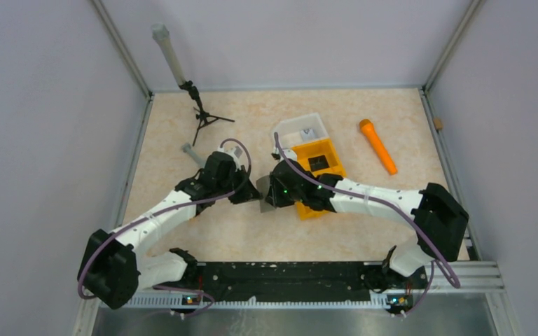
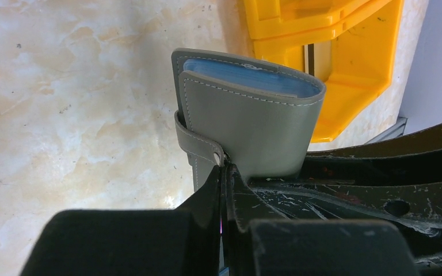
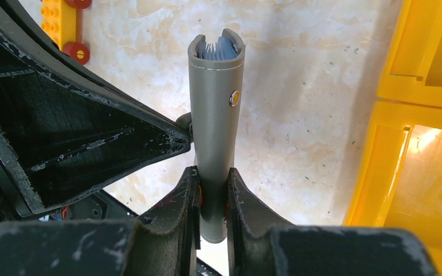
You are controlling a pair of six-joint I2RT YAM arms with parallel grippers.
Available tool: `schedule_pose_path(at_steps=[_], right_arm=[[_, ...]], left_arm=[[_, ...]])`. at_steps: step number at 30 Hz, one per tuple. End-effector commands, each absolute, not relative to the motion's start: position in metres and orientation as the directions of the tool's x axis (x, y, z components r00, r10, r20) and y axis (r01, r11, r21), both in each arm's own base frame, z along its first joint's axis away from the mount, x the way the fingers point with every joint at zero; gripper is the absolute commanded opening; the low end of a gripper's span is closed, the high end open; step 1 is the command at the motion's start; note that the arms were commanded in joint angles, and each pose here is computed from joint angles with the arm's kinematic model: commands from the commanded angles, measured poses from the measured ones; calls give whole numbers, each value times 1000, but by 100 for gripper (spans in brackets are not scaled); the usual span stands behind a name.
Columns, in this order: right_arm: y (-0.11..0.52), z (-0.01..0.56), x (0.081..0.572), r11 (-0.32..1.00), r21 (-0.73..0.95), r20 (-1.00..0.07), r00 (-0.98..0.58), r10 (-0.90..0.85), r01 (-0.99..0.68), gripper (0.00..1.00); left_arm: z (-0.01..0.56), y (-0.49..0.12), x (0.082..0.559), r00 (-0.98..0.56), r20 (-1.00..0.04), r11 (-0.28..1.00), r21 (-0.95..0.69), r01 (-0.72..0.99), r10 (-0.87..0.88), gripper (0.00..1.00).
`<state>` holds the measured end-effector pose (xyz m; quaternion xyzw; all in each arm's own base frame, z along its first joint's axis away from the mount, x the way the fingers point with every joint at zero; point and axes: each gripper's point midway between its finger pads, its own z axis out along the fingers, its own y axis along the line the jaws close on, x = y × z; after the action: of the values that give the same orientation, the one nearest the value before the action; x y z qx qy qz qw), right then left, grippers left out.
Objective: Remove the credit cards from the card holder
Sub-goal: Open the card holder at the center of the board.
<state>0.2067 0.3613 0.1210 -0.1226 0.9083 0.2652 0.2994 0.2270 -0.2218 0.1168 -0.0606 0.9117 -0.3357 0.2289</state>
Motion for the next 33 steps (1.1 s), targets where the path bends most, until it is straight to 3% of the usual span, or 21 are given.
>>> schedule_pose_path(at_steps=[1,15,20,26,33], right_arm=[[373,160,213,801,440,-673,-740,-4,-405,0],[339,145,220,806,467,-645,-763,29,-365,0],[340,163,217,662,606,-615,-787,39,-441,0],[339,197,216,522,697,-610,-789,72,-491,0],[333,215,215,426,760,-581,-807,107,-491,0]], left_arm=[[91,-200,232,-880,-405,848,-531,6,-248,0],[92,-187,227,-883,-404,863,-505,-3,-239,0],[104,-176,227,-871,-418,849,-528,3,-257,37],[127,-177,232,-850,-430,776,-629,39,-306,53],[176,-183,231,-782,-506,672,-725,155,-365,80]])
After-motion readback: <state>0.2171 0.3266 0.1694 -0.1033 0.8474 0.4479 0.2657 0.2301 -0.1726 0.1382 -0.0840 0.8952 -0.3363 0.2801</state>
